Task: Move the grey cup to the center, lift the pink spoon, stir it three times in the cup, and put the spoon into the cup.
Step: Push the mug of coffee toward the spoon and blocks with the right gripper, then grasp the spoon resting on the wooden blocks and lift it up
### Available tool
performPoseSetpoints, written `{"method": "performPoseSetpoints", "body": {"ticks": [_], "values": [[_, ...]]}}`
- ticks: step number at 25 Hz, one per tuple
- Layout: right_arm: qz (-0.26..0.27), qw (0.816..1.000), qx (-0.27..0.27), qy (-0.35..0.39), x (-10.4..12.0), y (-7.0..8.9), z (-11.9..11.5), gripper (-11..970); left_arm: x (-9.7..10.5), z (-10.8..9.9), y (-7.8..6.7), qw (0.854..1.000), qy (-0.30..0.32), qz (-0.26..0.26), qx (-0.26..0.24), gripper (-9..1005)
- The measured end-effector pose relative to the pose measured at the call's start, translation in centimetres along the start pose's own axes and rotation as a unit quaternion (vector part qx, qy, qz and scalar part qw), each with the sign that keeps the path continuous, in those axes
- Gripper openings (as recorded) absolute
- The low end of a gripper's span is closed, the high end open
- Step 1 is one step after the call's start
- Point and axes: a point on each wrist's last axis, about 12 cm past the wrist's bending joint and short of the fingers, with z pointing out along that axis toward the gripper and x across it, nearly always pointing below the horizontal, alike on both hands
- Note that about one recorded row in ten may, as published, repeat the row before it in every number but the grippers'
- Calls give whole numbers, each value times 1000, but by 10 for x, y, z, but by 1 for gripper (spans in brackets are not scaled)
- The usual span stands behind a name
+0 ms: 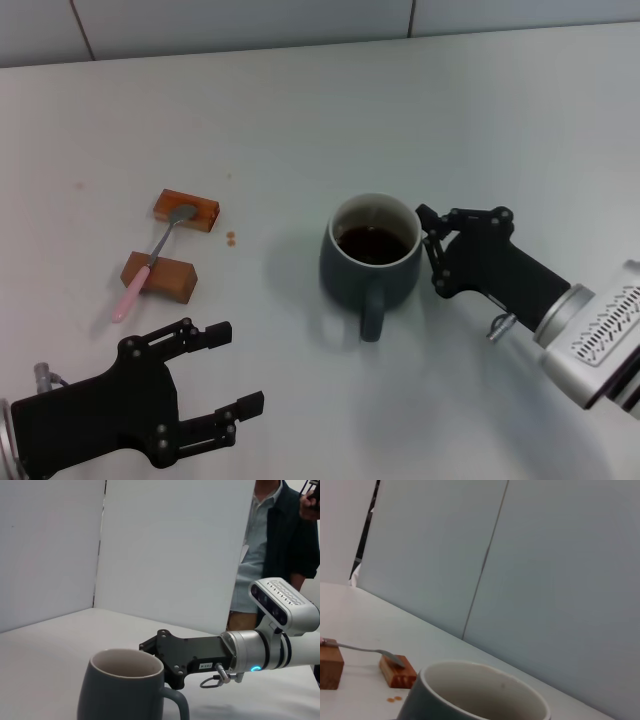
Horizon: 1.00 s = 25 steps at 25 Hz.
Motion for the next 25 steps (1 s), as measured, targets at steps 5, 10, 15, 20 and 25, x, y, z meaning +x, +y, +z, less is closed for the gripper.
{"method": "performPoseSetpoints", "body": {"ticks": [5,10,15,20,25], "values": [[0,1000,-14,-4,-4,3,8,0,0,0,0,1000,0,0,1,782],[-2,999,-31,-6,-8,6,16,-1,0,0,0,1000,0,0,1,782],[3,1000,-24,-11,-9,5,15,6,0,0,-1,1000,0,0,2,782],[40,997,58,-42,-9,-15,-1,13,1,0,-1,1000,0,0,1,782],[116,986,53,-104,-14,-36,-23,20,1,0,-1,1000,0,0,0,783]]}}
